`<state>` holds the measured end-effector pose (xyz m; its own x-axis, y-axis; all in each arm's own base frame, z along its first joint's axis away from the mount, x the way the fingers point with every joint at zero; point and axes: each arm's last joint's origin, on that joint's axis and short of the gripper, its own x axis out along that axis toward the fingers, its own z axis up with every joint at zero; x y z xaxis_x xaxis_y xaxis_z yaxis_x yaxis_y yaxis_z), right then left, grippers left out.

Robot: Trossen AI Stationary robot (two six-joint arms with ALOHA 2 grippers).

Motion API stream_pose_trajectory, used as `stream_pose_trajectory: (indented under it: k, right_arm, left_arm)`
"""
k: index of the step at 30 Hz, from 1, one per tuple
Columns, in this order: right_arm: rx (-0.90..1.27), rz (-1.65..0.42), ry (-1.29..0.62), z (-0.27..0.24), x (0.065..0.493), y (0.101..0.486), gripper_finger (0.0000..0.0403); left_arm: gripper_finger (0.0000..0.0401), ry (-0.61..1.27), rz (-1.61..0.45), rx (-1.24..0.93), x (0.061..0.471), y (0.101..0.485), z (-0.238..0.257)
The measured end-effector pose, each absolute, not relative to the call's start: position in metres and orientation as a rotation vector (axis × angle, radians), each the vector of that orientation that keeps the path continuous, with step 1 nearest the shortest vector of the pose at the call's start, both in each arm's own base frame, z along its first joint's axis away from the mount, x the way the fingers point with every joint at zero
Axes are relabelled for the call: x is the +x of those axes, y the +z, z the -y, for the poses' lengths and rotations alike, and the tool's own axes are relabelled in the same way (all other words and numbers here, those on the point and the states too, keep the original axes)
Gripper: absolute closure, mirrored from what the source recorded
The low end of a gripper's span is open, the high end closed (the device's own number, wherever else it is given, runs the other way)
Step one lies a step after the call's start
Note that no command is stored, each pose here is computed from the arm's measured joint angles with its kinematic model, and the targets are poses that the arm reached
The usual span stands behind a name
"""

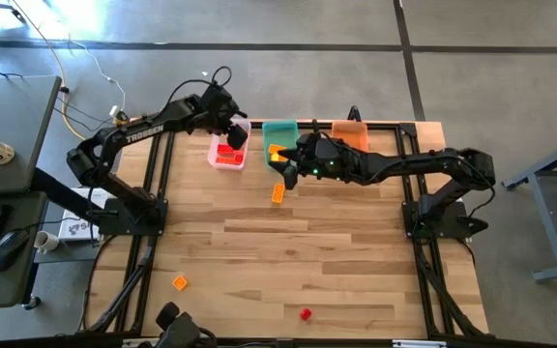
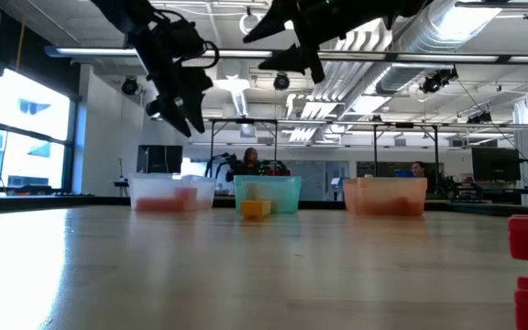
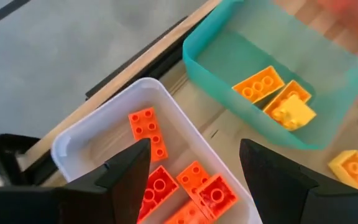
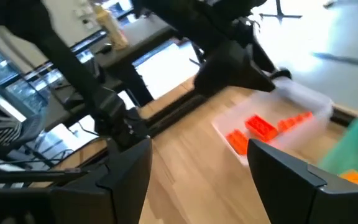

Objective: Sort & place blocks by color
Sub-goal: Put the yellow game piece into the green bin

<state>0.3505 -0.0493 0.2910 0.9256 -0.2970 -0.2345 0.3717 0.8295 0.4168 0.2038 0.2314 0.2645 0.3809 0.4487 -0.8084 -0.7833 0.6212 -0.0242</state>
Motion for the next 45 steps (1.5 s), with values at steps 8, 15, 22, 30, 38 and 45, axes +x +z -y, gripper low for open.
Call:
stream_pose_trajectory:
  k: [8, 15, 22, 30, 38, 45]
  right_arm:
    - [0.437, -0.187, -0.362, 0.049, 0.354, 0.313, 0.0153]
    - [0.531, -0.277, -0.376, 0.041, 0.353, 0.318, 0.0153]
    - [0.655, -0.424, -0.429, 0.029, 0.347, 0.303, 0.0153]
    - [0.809, -0.602, -0.622, 0.021, 0.332, 0.284, 0.0153]
    - [0.93, -0.729, -0.754, 0.008, 0.319, 0.273, 0.0153]
    - [0.979, -0.755, -0.772, -0.008, 0.315, 0.271, 0.0153]
  left_arm:
    - [0.0169, 0.806, -0.803, -0.399, 0.191, 0.308, -0.209]
    - [0.0169, 0.788, -0.756, -0.422, 0.172, 0.335, -0.175]
    - [0.0169, 0.619, -0.778, -0.422, 0.177, 0.34, -0.149]
    - [0.0171, 0.449, -0.831, -0.295, 0.199, 0.337, -0.126]
    - [0.0171, 0.277, -0.876, -0.089, 0.218, 0.332, -0.106]
    - [0.0171, 0.247, -0.835, -0.058, 0.246, 0.322, -0.106]
